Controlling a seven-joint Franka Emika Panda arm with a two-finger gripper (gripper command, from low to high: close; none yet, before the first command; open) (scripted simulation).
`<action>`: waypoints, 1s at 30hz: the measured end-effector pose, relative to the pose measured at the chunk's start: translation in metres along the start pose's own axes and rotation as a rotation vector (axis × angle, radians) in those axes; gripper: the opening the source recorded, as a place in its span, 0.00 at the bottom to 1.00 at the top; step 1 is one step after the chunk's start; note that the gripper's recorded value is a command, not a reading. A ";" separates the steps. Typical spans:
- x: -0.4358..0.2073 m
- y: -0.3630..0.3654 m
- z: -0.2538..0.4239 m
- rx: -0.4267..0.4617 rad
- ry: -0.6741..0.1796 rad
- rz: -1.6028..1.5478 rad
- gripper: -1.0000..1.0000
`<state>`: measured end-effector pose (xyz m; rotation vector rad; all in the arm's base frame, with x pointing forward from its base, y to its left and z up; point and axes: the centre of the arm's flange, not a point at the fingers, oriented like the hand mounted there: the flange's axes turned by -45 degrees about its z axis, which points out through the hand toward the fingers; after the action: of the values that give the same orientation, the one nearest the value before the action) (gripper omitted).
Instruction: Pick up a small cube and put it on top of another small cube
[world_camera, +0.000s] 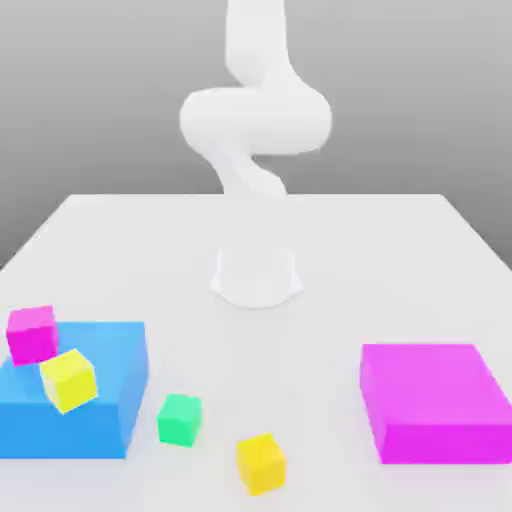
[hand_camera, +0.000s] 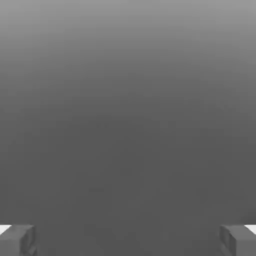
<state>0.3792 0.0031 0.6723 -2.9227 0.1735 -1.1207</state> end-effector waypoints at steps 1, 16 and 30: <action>-0.002 -0.001 0.022 -0.016 -0.028 0.039 0.50; -0.117 0.010 0.287 -0.248 -0.385 0.578 0.50; -0.294 0.014 0.428 -0.417 -0.635 0.985 0.50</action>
<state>0.4465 0.0058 0.1570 -2.6333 1.7062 -0.0028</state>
